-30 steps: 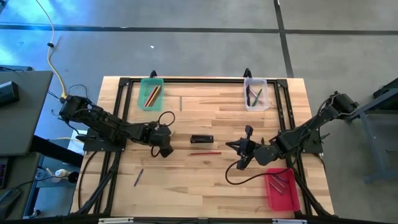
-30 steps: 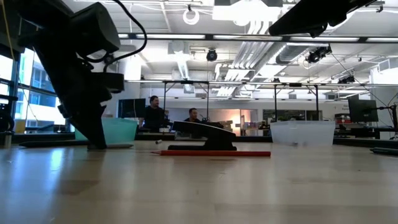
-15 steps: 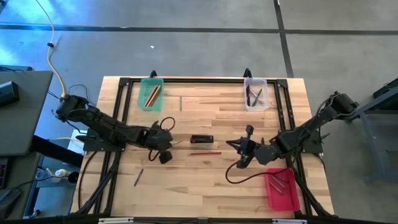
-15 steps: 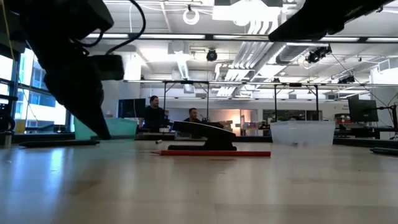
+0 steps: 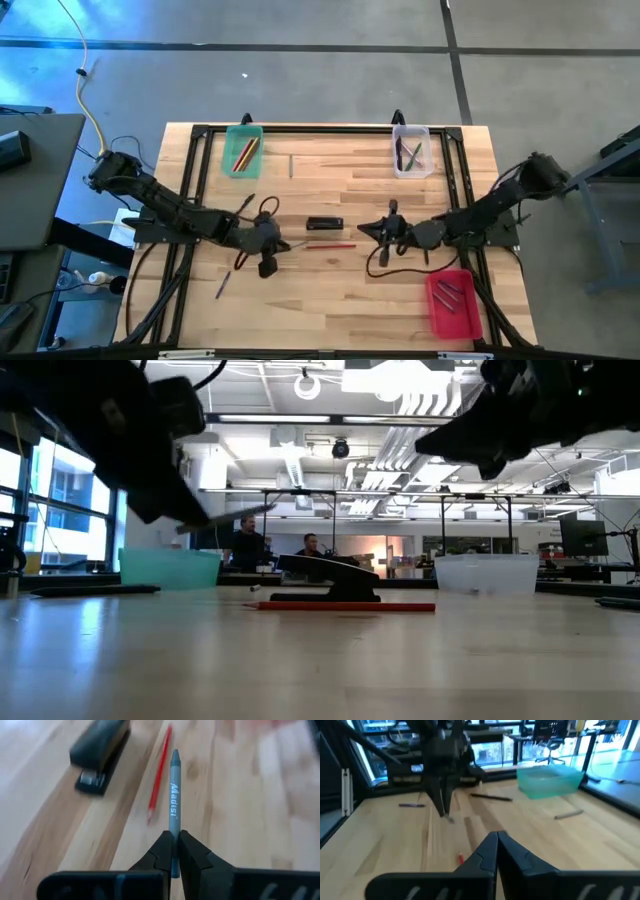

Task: Sort crayons/erasers/pens/pencils in bins
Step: Put the gray crayon into the red bin

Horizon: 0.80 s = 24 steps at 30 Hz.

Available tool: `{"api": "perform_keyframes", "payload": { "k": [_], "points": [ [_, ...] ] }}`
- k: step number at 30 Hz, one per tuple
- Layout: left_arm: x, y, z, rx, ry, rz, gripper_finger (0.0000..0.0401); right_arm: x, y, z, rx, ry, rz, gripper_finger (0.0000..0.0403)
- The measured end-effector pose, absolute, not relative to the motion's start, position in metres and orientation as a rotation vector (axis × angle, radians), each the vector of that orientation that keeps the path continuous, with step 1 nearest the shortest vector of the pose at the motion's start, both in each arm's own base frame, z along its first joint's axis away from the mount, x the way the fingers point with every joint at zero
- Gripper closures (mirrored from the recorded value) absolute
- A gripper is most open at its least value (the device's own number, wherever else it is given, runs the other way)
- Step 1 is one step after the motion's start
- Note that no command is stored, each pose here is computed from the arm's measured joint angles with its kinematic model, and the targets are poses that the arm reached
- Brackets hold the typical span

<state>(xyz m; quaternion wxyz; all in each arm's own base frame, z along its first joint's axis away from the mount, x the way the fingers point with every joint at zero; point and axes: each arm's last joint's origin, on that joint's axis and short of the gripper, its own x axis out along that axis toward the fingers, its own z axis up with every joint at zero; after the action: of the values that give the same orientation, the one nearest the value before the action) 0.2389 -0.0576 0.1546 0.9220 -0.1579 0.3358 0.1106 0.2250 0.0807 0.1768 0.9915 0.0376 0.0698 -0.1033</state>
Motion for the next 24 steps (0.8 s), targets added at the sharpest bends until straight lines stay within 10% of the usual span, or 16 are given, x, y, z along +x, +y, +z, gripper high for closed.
{"api": "perform_keyframes", "payload": {
  "k": [24],
  "points": [
    [0.256,-0.071,0.184,-0.28,0.356,0.079,0.0401,0.328,0.123,0.172,0.156,0.045,-0.1,0.023]
  ]
}}
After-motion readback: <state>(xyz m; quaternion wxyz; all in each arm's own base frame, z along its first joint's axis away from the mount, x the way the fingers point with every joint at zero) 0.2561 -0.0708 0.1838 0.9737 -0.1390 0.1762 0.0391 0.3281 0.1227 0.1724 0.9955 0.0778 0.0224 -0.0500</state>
